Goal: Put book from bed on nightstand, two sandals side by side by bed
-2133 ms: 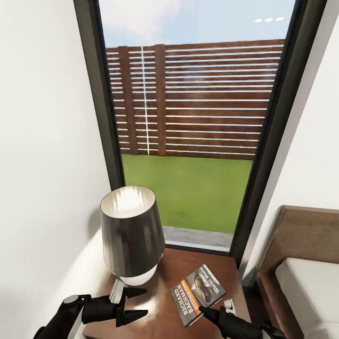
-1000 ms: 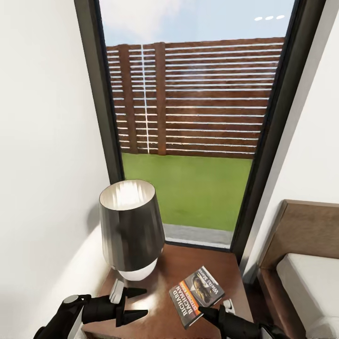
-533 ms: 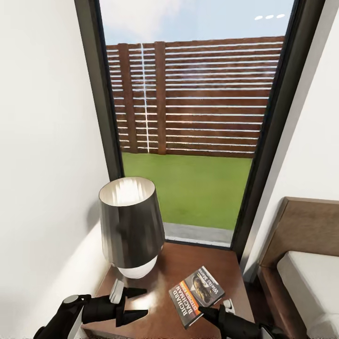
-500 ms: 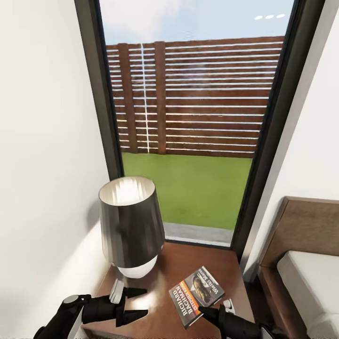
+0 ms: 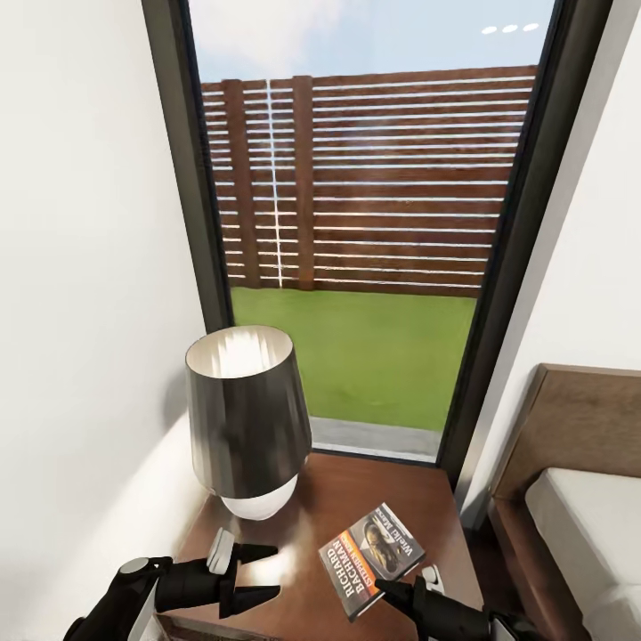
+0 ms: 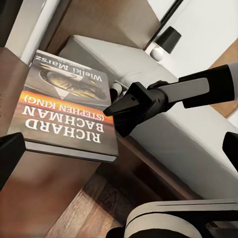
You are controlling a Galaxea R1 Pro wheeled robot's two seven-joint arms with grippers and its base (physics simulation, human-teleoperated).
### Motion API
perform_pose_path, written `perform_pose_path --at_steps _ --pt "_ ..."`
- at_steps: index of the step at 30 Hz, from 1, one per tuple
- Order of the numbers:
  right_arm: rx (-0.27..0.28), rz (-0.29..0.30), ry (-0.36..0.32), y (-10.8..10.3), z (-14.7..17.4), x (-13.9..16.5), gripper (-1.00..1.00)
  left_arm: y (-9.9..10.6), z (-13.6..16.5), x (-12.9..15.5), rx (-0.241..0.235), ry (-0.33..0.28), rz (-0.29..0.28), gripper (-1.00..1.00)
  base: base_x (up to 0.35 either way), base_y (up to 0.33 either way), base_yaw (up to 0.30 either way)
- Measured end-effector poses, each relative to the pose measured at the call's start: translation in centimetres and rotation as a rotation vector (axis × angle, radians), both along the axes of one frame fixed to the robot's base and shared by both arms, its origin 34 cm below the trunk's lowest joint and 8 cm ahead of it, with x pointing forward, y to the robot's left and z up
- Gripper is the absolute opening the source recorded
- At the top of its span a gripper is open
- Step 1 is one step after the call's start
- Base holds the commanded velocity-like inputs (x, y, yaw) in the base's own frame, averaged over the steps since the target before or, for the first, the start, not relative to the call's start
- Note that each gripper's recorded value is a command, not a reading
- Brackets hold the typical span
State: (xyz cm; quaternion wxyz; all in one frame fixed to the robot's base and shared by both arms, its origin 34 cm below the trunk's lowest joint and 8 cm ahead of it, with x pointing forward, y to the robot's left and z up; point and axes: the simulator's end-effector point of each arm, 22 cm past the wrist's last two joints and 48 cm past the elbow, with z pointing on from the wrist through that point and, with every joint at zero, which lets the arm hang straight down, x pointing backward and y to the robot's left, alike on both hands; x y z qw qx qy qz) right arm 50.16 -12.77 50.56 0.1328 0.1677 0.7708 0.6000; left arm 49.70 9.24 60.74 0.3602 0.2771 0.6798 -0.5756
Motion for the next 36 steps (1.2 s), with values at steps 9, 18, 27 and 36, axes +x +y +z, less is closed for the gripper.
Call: perform_pose_path --at_steps 9,18,27,36 --pt "0.0 0.0 -0.001 0.0 -1.7 -0.3 -1.0 0.0 -1.7 -0.4 0.0 0.0 -0.001 1.0 0.0 0.0 0.0" --pt "-0.001 0.0 -0.003 0.0 -3.6 -0.7 -1.0 0.0 -3.6 -0.8 0.0 -0.001 0.0 1.0 0.0 0.0 0.0" --pt "-0.002 0.001 -0.004 0.0 -5.6 -1.2 -1.0 0.0 -5.6 -1.2 0.0 -0.001 -0.001 1.0 0.0 0.0 0.0" --pt "-0.002 0.0 -0.004 0.0 -7.6 -1.6 -1.0 0.0 -7.6 -1.7 0.0 -0.001 -0.001 1.0 0.0 0.0 0.0"
